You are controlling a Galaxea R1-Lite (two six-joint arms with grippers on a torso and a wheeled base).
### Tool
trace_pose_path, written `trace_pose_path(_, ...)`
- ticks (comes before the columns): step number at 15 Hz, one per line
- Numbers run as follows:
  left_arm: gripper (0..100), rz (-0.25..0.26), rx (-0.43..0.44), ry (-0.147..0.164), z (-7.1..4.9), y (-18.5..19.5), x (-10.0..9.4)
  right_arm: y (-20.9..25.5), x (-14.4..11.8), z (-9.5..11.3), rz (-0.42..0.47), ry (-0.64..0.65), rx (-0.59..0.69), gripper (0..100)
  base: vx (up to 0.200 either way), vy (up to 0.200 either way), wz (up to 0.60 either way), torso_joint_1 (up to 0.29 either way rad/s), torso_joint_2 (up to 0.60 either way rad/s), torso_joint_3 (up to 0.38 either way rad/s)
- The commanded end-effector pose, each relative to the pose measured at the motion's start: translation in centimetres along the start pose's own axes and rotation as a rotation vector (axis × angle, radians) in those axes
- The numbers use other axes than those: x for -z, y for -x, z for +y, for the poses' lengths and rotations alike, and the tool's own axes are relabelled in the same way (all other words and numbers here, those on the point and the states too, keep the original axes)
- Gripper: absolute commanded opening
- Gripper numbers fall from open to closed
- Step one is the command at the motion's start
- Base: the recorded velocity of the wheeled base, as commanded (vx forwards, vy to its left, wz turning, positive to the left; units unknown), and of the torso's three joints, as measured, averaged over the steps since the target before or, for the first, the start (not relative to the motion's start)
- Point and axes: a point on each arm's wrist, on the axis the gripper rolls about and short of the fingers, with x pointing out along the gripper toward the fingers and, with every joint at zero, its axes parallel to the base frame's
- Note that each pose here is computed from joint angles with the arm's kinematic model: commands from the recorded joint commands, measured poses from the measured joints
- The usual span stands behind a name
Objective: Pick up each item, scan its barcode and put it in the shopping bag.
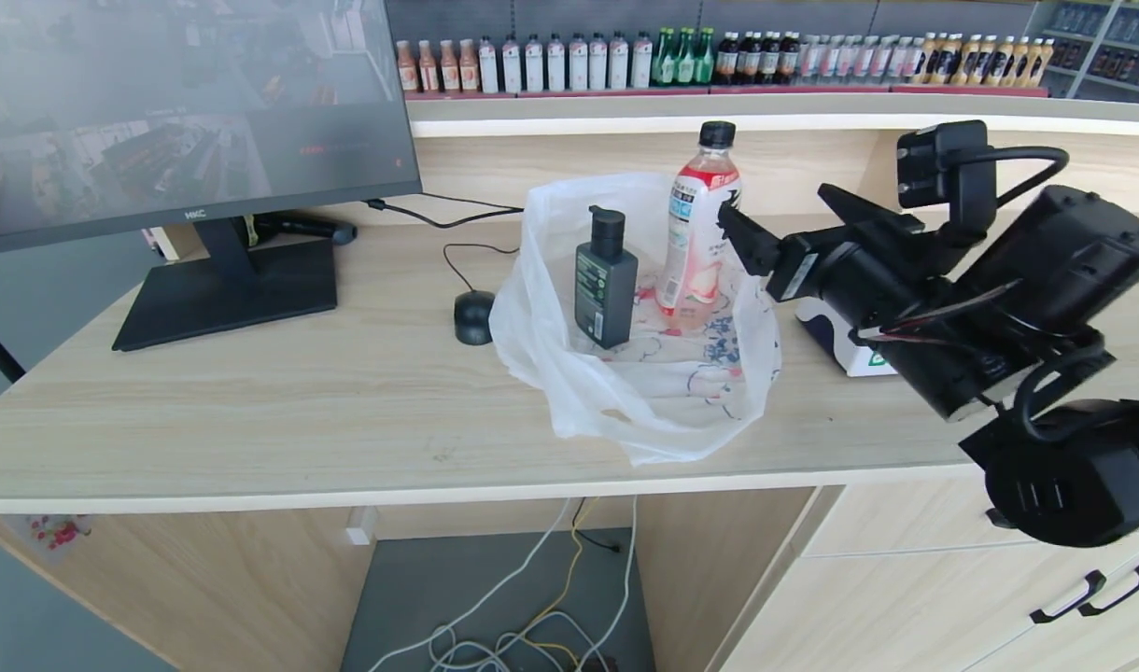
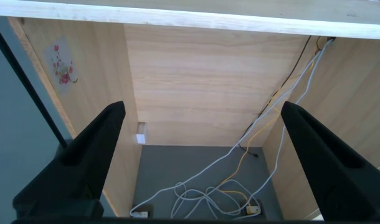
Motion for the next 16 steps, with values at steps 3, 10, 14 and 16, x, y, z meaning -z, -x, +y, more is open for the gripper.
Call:
trace_pose_path(3, 100, -0.001, -0.001, -0.002, 0.0, 0.0, 0.0, 11.5, -3.2, -2.4, 0.026, -0.037, 0.045, 100, 0.0, 0.0, 0.0, 0.0, 0.0, 0.0)
trace_pose_path(10, 100, -0.001, -0.001, -0.003, 0.0, 0.0, 0.0, 28.2, -1.0, -2.8, 0.246, -0.088, 0.025, 100, 0.0, 0.0, 0.0, 0.0, 0.0, 0.0)
trace_pose_path(14, 100, -0.001, 0.001, -0.003, 0.0, 0.0, 0.0, 32.6, 0.9, -2.9, 0.405, -0.026, 0.001, 100, 0.0, 0.0, 0.0, 0.0, 0.0, 0.0)
trace_pose_path(16, 100, -0.001, 0.001, -0.003, 0.0, 0.0, 0.0, 34.1, 1.8, -2.9, 0.457, -0.01, -0.005, 100, 0.0, 0.0, 0.0, 0.0, 0.0, 0.0)
